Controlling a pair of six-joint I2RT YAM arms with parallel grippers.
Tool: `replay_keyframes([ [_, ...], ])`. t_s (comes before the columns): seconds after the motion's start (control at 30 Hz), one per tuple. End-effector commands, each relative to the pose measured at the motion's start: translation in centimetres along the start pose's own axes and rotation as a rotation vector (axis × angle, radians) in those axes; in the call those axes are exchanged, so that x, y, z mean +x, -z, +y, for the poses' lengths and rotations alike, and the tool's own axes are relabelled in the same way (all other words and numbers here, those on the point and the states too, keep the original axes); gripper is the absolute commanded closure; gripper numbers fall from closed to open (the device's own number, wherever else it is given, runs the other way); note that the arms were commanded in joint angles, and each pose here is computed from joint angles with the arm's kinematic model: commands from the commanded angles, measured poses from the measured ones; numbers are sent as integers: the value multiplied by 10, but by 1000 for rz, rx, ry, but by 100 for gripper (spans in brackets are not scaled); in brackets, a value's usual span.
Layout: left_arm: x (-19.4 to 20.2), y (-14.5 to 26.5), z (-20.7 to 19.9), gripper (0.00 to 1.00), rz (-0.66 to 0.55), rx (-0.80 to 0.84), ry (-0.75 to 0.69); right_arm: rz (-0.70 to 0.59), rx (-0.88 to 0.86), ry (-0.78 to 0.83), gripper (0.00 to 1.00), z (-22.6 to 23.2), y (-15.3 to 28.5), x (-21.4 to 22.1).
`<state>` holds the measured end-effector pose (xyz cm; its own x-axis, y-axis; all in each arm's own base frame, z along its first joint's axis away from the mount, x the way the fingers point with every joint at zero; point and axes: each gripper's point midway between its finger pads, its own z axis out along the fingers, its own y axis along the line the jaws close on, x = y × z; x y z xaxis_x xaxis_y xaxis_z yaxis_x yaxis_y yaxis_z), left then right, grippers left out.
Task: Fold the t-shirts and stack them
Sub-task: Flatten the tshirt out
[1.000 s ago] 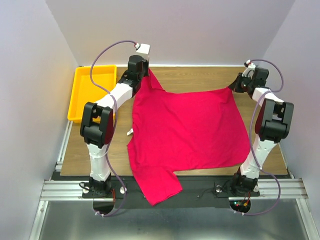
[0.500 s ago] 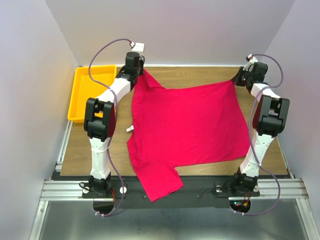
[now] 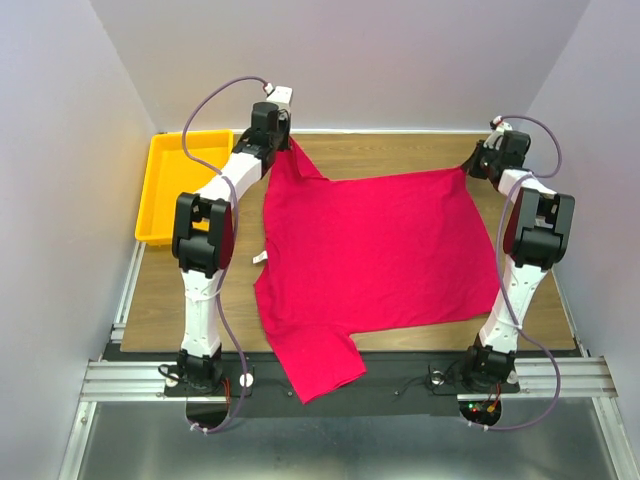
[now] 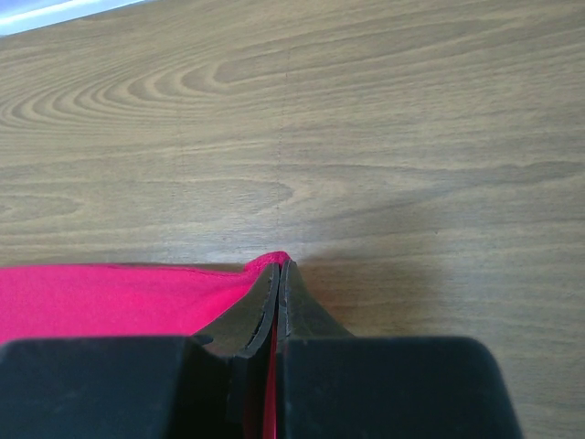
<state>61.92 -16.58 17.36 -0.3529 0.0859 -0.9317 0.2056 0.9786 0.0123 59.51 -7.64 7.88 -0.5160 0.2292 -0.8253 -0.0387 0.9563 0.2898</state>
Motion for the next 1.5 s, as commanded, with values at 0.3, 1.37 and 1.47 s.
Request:
replay_keyframes([
  [0.3, -117, 106, 13, 100, -284, -34, 16, -145, -259, 101, 100, 68, 65, -67],
  [1.37, -322, 651, 19, 100, -1417, 190, 122, -990, -9, 480, 99, 249, 584, -313],
  [1.47, -320, 608, 19, 100, -1346, 170, 136, -881, 8, 423, 99, 218, 534, -307],
])
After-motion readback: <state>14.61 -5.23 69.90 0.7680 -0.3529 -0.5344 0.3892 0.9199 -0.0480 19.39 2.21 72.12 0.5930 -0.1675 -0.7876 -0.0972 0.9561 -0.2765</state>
